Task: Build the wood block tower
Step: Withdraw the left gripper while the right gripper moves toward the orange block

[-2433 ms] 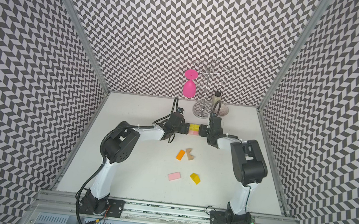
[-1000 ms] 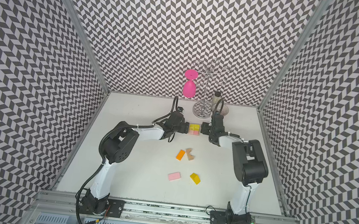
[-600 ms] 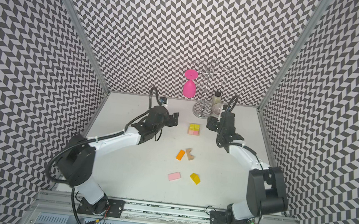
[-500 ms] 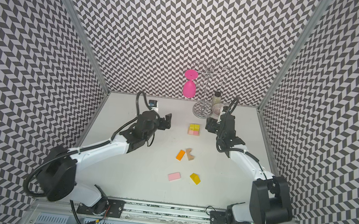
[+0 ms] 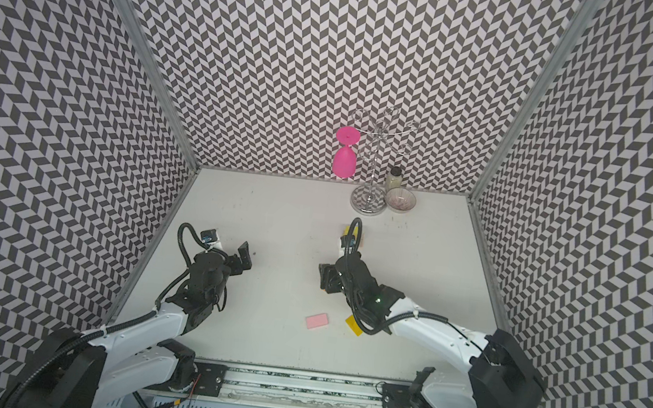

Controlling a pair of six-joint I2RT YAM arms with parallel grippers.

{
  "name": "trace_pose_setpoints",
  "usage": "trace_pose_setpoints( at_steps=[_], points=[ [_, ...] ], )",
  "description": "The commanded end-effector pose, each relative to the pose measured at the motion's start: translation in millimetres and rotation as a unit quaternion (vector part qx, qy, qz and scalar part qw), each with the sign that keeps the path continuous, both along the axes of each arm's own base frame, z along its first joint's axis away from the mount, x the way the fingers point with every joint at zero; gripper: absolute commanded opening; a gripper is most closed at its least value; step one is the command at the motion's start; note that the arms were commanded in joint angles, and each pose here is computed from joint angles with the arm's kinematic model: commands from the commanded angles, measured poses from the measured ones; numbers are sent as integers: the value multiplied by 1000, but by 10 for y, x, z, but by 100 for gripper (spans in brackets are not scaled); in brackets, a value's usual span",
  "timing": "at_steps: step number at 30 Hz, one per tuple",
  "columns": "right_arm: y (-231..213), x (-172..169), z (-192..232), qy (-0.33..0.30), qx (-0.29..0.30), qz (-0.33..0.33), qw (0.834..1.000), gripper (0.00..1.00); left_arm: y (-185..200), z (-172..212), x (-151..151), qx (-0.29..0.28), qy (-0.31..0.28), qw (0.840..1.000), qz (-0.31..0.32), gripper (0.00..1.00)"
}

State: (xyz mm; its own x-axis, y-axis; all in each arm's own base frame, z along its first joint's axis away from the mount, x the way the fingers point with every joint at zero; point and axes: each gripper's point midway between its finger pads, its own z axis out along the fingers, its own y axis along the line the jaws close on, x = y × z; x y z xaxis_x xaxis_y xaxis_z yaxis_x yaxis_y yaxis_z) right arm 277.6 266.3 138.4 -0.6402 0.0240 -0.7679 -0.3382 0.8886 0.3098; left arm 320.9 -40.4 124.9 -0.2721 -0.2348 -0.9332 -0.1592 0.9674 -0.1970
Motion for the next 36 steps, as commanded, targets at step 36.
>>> trace_pose_setpoints(
  at_steps=[36],
  points=[
    [296, 372, -1088, 73, -134, 15, 988, 100, -157, 168, 156, -31, -32, 999, -27, 99]
  ],
)
